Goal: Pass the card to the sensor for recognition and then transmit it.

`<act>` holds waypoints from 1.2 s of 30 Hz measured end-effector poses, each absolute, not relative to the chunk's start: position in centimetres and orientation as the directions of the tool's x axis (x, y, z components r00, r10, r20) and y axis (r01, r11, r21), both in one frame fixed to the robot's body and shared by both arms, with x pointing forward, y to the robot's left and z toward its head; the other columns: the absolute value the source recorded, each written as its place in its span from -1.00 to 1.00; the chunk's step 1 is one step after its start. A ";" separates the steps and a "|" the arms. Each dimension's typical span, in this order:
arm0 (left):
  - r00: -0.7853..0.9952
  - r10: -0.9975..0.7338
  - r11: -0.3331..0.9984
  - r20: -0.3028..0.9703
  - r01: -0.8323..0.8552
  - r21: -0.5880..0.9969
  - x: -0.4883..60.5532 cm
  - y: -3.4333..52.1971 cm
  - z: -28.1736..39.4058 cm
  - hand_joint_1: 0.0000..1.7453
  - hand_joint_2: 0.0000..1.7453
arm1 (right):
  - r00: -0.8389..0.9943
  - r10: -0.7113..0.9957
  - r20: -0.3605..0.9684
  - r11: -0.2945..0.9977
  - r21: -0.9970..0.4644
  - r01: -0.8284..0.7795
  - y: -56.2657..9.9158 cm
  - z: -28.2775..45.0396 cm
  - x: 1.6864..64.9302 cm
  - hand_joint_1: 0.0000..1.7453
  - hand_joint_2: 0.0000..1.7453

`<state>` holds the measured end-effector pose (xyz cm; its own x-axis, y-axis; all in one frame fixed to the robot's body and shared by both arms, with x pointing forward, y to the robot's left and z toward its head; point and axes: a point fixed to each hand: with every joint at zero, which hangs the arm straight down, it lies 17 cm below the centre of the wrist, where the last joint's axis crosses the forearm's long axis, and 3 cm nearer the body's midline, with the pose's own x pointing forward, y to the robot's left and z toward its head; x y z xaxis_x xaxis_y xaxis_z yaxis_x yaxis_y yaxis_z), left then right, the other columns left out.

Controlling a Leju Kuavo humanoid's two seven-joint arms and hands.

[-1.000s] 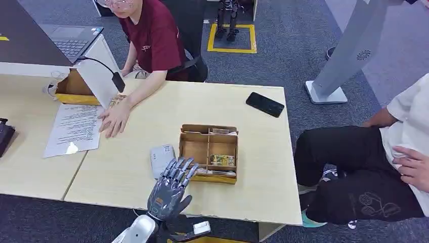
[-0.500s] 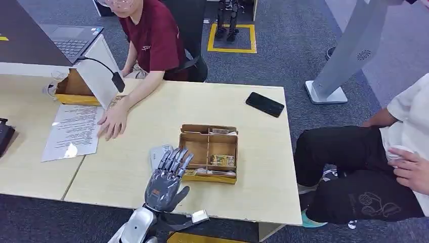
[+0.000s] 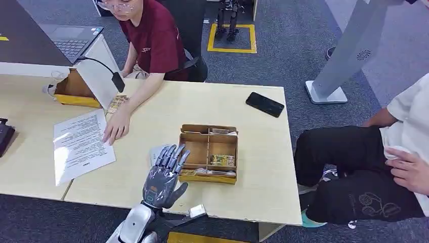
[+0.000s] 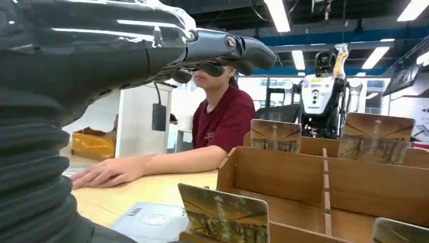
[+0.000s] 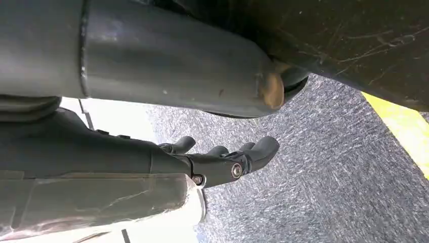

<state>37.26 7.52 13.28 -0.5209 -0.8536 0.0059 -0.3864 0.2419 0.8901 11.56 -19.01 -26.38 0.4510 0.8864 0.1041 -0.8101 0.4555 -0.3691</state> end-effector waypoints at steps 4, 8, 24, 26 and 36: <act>-0.518 -0.855 0.251 0.021 -0.377 0.891 37.5 7.8 13.1 -1.00 1.00 | 0.450 0.887 0.104 0.455 -0.370 -0.810 -19.0 -26.4 11.6 -1.00 -1.00; -0.520 -0.854 0.253 0.023 -0.375 0.892 37.6 7.7 13.1 -1.00 1.00 | 0.450 0.887 0.104 0.454 -0.370 -0.810 -19.0 -26.4 11.6 -1.00 -1.00; -0.512 -0.857 0.278 0.065 -0.352 0.894 38.5 7.8 12.6 -1.00 1.00 | 0.442 0.891 0.105 0.447 -0.372 -0.813 -18.9 -26.4 11.6 -1.00 -1.00; -0.513 -0.855 0.280 0.068 -0.349 0.894 38.5 7.6 12.6 -1.00 1.00 | 0.442 0.891 0.105 0.447 -0.372 -0.813 -18.9 -26.4 11.6 -1.00 -1.00; -0.514 -0.853 0.293 0.087 -0.334 0.896 38.7 7.3 12.3 -1.00 1.00 | 0.441 0.891 0.108 0.447 -0.375 -0.812 -18.9 -26.3 11.7 -1.00 -1.00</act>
